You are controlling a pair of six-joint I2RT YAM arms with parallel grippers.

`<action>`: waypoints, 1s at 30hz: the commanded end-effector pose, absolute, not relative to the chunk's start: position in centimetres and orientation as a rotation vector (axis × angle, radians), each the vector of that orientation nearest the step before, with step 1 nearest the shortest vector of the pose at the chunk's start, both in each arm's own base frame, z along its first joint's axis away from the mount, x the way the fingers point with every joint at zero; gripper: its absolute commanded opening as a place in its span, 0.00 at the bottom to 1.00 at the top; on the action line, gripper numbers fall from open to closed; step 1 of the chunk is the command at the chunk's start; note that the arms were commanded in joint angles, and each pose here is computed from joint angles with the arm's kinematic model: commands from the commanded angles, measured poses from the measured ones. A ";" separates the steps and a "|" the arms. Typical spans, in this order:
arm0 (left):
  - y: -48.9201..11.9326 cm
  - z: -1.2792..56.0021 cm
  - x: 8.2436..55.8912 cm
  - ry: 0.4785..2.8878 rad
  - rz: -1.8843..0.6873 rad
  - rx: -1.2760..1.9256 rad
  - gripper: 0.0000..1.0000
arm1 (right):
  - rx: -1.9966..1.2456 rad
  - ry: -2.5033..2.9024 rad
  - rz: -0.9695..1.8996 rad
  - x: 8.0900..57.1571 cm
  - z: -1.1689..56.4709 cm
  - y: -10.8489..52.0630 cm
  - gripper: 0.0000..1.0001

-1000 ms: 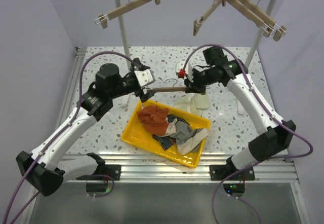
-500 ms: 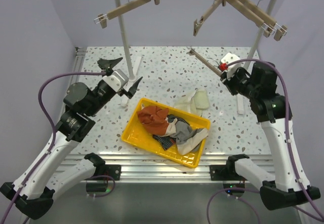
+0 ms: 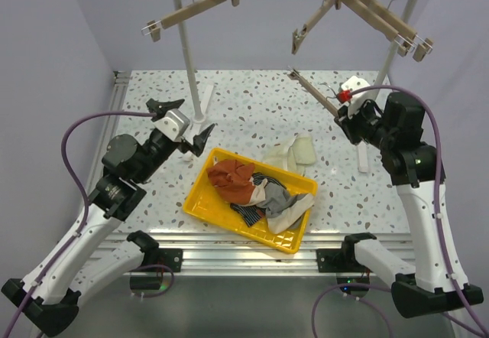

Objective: Remove the underwear clipped to the hanger
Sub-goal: Place the hanger at the clothesline.

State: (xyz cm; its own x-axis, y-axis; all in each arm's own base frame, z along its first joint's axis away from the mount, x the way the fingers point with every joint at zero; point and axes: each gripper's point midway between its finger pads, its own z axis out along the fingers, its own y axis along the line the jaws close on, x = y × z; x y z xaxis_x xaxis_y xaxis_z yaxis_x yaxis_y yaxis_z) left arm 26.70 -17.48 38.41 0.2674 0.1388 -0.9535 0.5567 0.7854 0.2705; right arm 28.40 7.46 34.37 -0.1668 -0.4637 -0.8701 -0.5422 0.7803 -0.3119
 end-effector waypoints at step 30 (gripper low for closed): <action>-15.2 41.8 24.8 1.220 -0.377 0.444 1.00 | -0.657 1.836 0.482 29.9 41.4 23.3 0.00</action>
